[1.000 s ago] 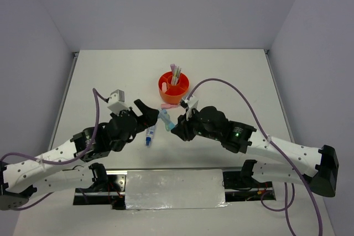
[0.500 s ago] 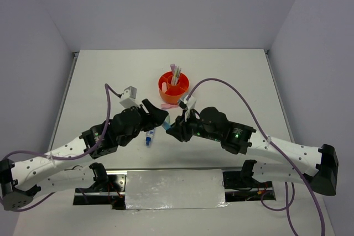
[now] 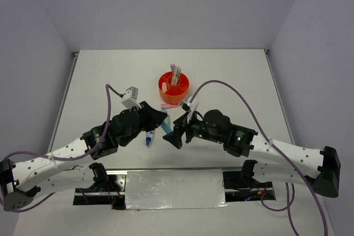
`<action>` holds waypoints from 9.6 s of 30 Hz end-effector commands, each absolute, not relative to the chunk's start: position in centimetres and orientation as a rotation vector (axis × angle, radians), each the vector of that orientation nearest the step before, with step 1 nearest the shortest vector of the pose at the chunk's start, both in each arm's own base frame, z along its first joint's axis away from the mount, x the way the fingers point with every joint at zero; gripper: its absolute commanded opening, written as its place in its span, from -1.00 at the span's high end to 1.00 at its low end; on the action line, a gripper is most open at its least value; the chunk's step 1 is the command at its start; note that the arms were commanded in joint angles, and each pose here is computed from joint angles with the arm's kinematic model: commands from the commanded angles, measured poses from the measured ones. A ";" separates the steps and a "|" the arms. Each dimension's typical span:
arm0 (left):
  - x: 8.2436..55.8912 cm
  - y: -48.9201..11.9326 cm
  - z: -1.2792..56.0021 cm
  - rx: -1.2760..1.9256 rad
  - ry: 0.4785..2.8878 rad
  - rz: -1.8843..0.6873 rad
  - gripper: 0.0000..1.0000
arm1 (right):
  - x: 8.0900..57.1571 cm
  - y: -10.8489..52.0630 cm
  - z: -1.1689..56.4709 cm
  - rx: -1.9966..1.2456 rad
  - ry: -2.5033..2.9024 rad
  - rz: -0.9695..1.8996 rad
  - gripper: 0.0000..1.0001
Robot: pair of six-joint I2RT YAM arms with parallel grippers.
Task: Sort the stationery into containers
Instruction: Place the pen in the storage box, then pick up the stationery from the center of the board.
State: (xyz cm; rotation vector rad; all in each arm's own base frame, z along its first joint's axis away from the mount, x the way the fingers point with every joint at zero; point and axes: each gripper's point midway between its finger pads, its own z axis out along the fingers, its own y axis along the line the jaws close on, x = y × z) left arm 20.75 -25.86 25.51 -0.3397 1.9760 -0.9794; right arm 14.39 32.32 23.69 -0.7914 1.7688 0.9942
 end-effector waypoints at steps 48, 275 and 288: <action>18.0 -24.8 31.8 -0.160 1.469 -1.356 -0.98 | 13.4 32.6 30.8 -0.538 1.495 1.301 1.00; 20.8 -8.9 23.9 -0.101 2.033 -0.224 -0.99 | 25.7 32.4 2.4 -0.260 2.458 0.200 0.69; 20.6 -8.7 24.3 -0.114 2.014 -0.238 -0.99 | 28.4 26.3 14.5 0.042 2.203 0.474 0.70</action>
